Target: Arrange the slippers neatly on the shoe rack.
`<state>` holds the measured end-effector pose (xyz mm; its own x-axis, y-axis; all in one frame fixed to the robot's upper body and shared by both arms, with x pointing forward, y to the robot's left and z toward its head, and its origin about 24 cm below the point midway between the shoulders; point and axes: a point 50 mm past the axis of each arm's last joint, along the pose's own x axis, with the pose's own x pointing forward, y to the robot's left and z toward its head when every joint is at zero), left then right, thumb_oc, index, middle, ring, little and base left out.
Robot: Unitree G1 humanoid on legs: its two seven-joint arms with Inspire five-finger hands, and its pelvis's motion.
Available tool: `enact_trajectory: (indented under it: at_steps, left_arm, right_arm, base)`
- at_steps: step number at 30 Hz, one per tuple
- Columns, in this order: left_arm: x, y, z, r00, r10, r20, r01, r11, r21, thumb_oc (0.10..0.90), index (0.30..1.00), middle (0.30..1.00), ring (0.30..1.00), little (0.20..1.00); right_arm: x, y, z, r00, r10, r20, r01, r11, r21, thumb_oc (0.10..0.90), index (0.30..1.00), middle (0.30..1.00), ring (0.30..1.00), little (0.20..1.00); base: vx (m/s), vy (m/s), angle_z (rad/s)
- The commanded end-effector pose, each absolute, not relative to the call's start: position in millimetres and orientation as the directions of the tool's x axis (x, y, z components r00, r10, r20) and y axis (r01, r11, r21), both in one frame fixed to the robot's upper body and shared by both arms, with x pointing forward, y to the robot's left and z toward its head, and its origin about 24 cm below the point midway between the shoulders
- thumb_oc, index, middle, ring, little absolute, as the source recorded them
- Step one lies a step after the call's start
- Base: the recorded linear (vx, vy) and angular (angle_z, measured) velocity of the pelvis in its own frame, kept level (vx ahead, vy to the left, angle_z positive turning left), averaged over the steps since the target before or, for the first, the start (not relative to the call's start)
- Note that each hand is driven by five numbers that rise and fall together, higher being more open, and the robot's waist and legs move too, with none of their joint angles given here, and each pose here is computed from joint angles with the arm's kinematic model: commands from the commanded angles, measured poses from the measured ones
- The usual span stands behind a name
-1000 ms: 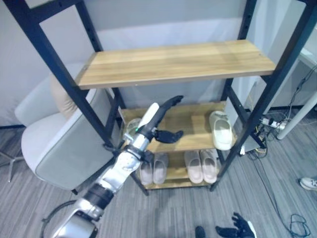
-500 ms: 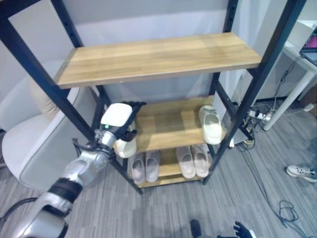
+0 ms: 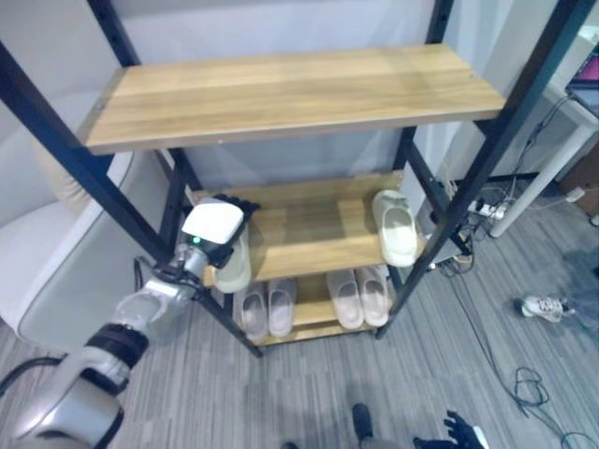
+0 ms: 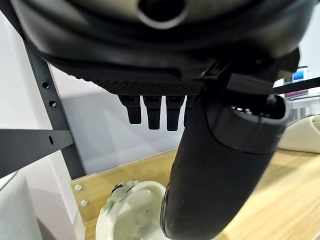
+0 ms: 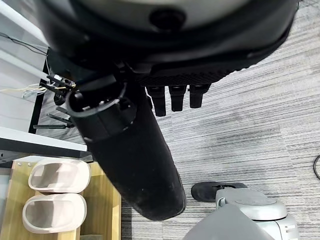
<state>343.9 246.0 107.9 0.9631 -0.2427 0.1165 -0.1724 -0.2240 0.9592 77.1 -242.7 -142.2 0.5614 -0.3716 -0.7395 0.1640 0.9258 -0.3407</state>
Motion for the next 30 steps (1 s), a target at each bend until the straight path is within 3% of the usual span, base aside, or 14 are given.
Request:
enact_trajectory:
  at_steps: [1,17,18,20,21,22,24,26,28,29,30]
  left_arm:
    - [373,246,209,0.866,-0.208,0.455,-0.496,-0.235,0.836,0.8,0.9,0.9,0.9,0.9]
    - [386,255,226,0.873,-0.129,0.471,-0.487,-0.308,0.817,0.8,0.9,0.9,0.9,0.9]
    - [387,255,224,0.879,-0.125,0.46,-0.475,-0.316,0.821,0.707,0.761,0.761,0.761,0.761]
    - [387,256,224,0.882,-0.119,0.455,-0.468,-0.319,0.824,0.653,0.679,0.679,0.679,0.679]
    - [388,258,222,0.886,-0.107,0.451,-0.46,-0.32,0.828,0.651,0.676,0.676,0.676,0.676]
    - [389,259,220,0.89,-0.096,0.445,-0.451,-0.326,0.831,0.7,0.749,0.749,0.749,0.749]
    - [390,256,217,0.897,-0.098,0.431,-0.438,-0.326,0.838,0.737,0.806,0.806,0.806,0.806]
    - [391,254,214,0.901,-0.1,0.423,-0.431,-0.327,0.841,0.736,0.804,0.804,0.804,0.804]
    - [393,254,212,0.906,-0.091,0.413,-0.419,-0.328,0.847,0.7,0.749,0.749,0.749,0.749]
    - [394,249,216,0.897,-0.097,0.432,-0.439,-0.326,0.838,0.577,0.566,0.566,0.566,0.566]
    - [394,249,214,0.899,-0.108,0.423,-0.433,-0.341,0.834,0.533,0.5,0.5,0.5,0.5]
  right_arm:
    - [106,-271,-120,0.667,-0.434,-0.605,0.181,0.883,-0.433,0.8,0.9,0.9,0.9,0.9]
    - [129,-270,-107,0.738,-0.405,-0.54,0.174,0.887,-0.427,0.8,0.9,0.9,0.9,0.9]
    - [130,-269,-107,0.74,-0.404,-0.539,0.174,0.888,-0.426,0.8,0.9,0.9,0.9,0.9]
    - [130,-270,-107,0.74,-0.406,-0.536,0.177,0.887,-0.426,0.8,0.9,0.9,0.9,0.9]
    - [130,-270,-106,0.742,-0.407,-0.533,0.181,0.887,-0.426,0.8,0.9,0.9,0.9,0.9]
    - [132,-270,-105,0.746,-0.41,-0.525,0.187,0.885,-0.426,0.8,0.9,0.9,0.9,0.9]
    - [134,-271,-104,0.75,-0.412,-0.517,0.19,0.883,-0.428,0.8,0.9,0.9,0.9,0.9]
    - [134,-272,-103,0.753,-0.412,-0.513,0.19,0.882,-0.431,0.8,0.9,0.9,0.9,0.9]
    - [137,-274,-100,0.759,-0.417,-0.501,0.195,0.879,-0.436,0.8,0.9,0.9,0.9,0.9]
    - [147,-274,-97,0.774,-0.422,-0.472,0.188,0.865,-0.464,0.8,0.9,0.9,0.9,0.9]
    - [144,-271,-98,0.779,-0.402,-0.48,0.165,0.871,-0.462,0.8,0.9,0.9,0.9,0.9]
  base:
    - [0.0,0.0,0.0]
    - [0.0,0.002,-0.01]
    - [0.0,0.0,0.0]
    - [0.0,0.0,0.0]
    - [0.0,0.012,-0.04]
    - [0.0,0.009,-0.03]
    - [0.0,0.0,0.0]
    - [0.0,0.0,0.0]
    - [0.0,0.0,0.0]
    - [0.0,0.0,0.0]
    - [0.0,0.0,0.0]
